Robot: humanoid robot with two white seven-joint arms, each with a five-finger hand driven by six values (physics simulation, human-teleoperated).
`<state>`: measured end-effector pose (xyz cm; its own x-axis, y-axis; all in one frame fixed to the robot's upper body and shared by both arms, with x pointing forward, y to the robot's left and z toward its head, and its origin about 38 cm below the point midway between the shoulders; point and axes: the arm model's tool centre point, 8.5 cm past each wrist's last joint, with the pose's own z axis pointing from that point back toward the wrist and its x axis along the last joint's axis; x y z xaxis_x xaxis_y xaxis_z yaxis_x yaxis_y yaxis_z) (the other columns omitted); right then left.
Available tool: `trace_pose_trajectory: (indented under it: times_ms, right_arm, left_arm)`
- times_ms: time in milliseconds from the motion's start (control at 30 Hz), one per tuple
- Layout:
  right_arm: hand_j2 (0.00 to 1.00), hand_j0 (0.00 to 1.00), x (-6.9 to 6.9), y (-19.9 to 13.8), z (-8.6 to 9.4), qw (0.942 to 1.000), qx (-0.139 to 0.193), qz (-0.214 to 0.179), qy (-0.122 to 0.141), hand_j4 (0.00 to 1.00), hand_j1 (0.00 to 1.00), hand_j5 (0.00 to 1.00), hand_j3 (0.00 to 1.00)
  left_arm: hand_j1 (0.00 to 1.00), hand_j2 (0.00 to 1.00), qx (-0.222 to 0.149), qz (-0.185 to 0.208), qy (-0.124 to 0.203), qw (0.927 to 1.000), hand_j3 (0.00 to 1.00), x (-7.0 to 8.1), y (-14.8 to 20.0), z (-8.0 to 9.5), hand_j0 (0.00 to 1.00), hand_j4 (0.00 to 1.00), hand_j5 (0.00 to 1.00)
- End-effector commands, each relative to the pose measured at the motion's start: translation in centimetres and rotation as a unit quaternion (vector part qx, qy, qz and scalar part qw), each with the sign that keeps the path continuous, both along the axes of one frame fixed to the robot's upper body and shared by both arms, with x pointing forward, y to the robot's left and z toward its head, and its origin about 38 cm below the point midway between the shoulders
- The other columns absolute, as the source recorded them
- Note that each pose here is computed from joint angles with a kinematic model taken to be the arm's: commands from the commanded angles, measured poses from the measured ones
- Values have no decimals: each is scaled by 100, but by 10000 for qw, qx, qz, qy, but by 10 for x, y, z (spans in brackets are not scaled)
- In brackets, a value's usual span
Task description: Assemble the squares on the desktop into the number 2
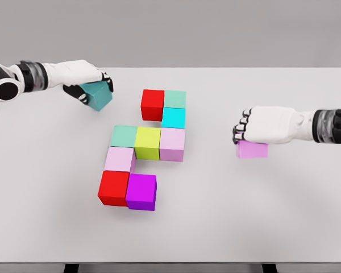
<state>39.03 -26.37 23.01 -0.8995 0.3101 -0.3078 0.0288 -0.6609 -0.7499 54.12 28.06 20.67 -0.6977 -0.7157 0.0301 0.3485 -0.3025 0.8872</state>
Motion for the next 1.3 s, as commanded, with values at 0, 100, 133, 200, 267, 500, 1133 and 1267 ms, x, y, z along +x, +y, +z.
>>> trace_pose_trajectory:
  times_ms: [0,100,133,200,267,500,1133,1267]
  right_arm:
    - [61,61,-7,5,-1,9998,84,100,122,61,61,61,61]
    - [61,61,-10,8,-8,9995,117,145,268,61,61,61,61]
    - [61,61,-12,11,-12,9991,141,180,345,61,61,61,61]
    - [61,61,-14,15,-13,9983,263,217,471,61,61,61,61]
    - [61,61,-16,22,-15,9963,477,276,661,61,61,61,61]
    - [61,61,-25,51,-32,9901,740,587,1035,61,61,61,61]
    - [72,72,-36,93,-48,9822,786,996,1383,72,72,72,72]
    - [96,96,-36,93,-49,9825,774,996,1373,96,96,96,96]
  left_arm:
    - [63,63,-96,-43,34,9999,63,2,-11,-3,63,63,63]
    - [64,64,-137,-60,41,9999,64,4,-17,-3,64,64,64]
    - [64,64,-169,-95,23,9998,64,5,-22,-1,64,64,64]
    - [64,64,-206,-103,56,9997,64,7,-28,-4,64,64,64]
    - [64,64,-254,-133,55,9996,64,8,-33,-3,64,64,64]
    - [65,65,-329,-229,-15,9992,65,11,-46,6,65,65,65]
    - [67,67,-256,59,123,9996,67,16,-29,-5,67,67,67]
    - [68,68,-297,111,121,9994,68,17,-27,-5,68,68,68]
